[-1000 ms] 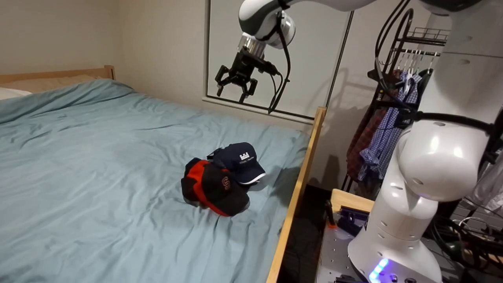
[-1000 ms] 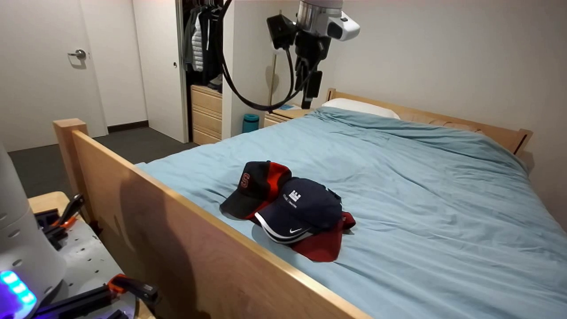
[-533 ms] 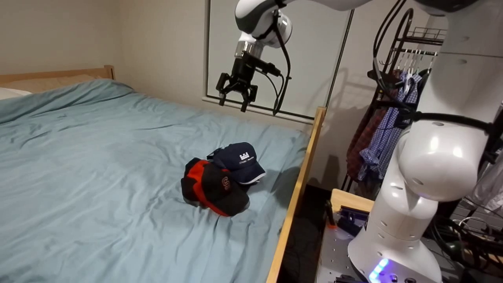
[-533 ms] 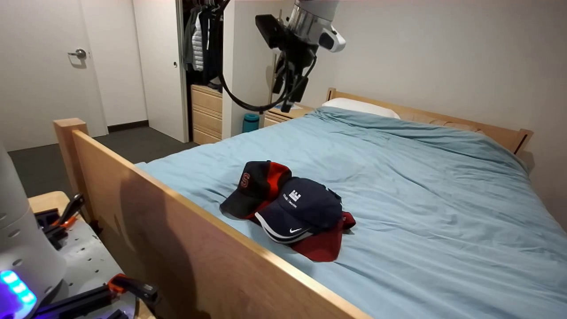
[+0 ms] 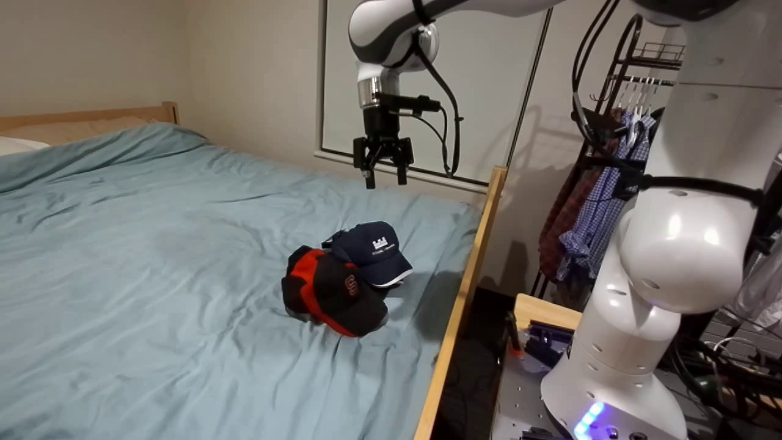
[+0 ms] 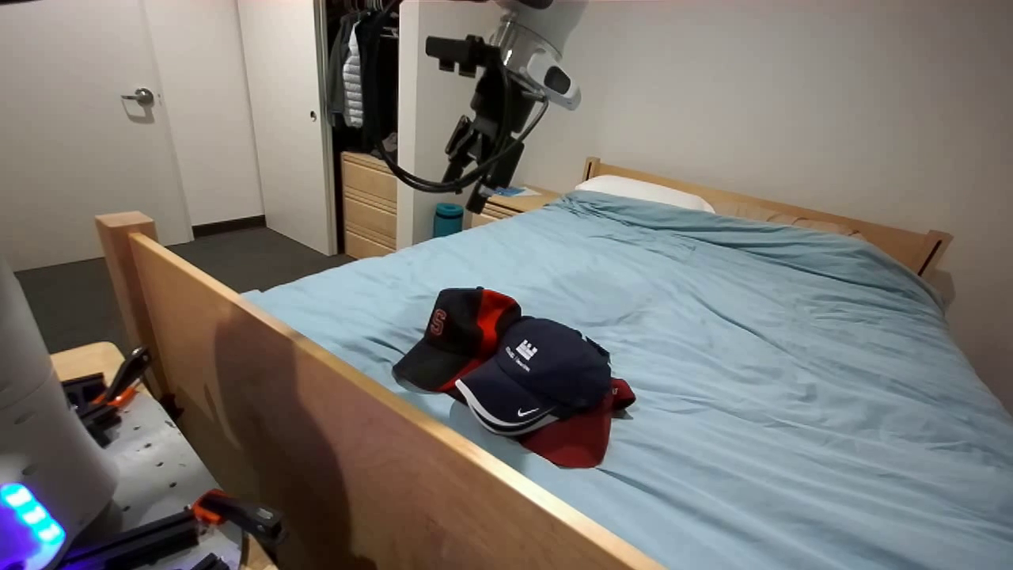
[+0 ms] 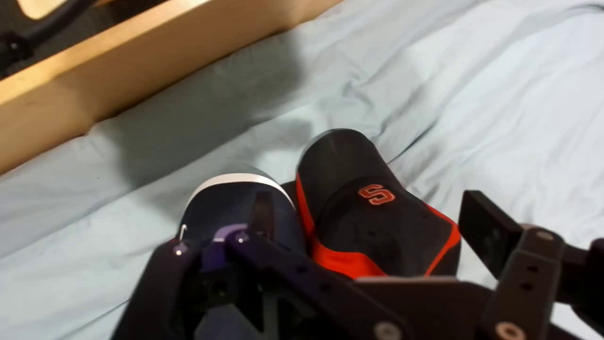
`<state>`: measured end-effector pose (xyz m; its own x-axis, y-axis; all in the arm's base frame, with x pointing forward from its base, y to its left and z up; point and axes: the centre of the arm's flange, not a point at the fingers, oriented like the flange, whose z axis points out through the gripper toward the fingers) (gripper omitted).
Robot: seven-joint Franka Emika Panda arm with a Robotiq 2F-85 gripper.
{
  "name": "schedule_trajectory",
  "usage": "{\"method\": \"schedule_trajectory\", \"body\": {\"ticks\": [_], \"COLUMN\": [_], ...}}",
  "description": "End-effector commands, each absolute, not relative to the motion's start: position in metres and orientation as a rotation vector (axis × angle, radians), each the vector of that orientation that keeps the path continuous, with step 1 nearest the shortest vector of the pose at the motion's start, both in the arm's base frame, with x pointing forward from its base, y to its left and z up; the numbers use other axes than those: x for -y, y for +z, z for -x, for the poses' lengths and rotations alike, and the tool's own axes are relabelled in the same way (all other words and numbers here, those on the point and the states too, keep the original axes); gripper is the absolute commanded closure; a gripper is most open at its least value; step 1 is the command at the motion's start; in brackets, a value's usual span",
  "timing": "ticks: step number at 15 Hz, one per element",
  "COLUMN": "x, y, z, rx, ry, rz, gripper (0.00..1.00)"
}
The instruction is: Stack the cap on the bed
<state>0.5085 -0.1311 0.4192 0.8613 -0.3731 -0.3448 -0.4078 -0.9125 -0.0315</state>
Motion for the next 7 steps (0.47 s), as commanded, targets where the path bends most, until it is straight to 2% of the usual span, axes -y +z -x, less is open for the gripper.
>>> {"method": "schedule_trajectory", "body": {"ticks": [1,7], "x": [0.121,0.1138], "y": [0.4045,0.3963], "z": [-0.5179,-0.5189], "rx": [-0.533,-0.463], "ry": [0.599,0.606], "rz": [3.128,3.156], "gripper": [0.0,0.0]}}
